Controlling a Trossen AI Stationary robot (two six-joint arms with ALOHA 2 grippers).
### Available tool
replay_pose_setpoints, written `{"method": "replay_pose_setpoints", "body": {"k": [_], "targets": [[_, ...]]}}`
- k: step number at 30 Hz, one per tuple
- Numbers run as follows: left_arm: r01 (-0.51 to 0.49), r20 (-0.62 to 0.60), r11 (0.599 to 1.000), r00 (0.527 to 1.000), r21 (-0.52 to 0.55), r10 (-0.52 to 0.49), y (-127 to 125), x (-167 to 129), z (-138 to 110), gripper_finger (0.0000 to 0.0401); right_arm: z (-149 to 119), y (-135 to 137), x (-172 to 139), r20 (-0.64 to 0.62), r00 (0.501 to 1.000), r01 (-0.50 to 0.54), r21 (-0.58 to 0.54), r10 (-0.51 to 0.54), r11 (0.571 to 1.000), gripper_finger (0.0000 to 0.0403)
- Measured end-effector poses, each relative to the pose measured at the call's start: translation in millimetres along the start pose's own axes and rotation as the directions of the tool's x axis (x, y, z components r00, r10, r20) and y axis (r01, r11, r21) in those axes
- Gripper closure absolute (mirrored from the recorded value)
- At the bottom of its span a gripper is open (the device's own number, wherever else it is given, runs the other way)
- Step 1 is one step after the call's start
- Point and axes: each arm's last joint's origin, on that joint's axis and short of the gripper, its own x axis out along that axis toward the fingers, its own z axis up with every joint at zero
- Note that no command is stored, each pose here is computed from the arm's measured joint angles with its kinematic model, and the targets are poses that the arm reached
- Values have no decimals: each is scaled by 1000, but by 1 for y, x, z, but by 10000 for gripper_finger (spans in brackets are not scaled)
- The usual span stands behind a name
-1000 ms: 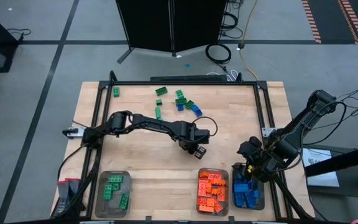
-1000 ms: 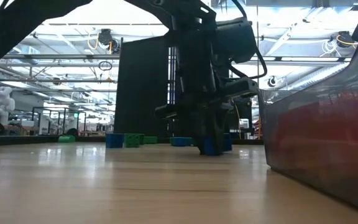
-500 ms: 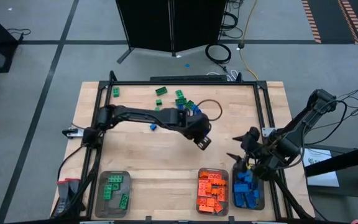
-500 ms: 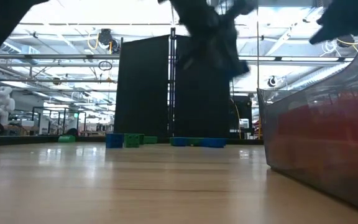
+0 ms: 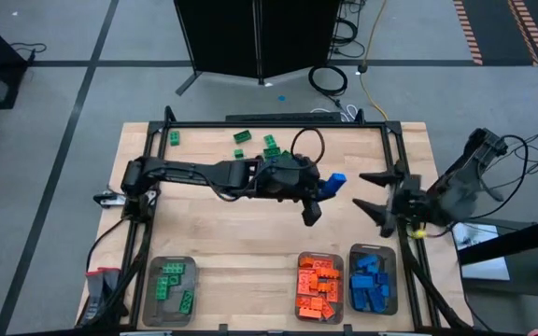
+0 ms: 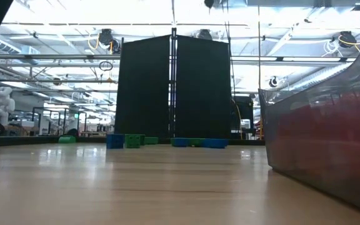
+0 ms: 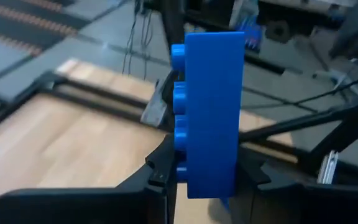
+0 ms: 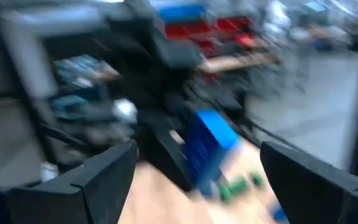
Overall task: Sort blocks
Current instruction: Put the blue game piece into the right black bin
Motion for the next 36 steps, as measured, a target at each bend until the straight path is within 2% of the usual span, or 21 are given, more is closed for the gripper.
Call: {"method": "replay_pose_setpoints", "body": {"k": [5,9,14,30,36], "targets": [[60,144,995,987,74,-70,-14,1,9,318,31,1,-6,162,964,-203,-58,210,977,66],[118,254,986,956,121,-146,-22,-3,20,318,39,2,-9,228,933,-264,-92,279,960,66],[166,299,977,933,131,-198,-23,-4,25,318,39,4,-8,234,931,-258,-122,281,958,66],[162,287,974,936,157,-202,-22,5,19,318,30,6,22,219,964,-124,-131,150,984,66],[159,285,975,938,155,-198,-21,5,19,318,22,11,37,199,951,-211,-131,234,969,74]]}}
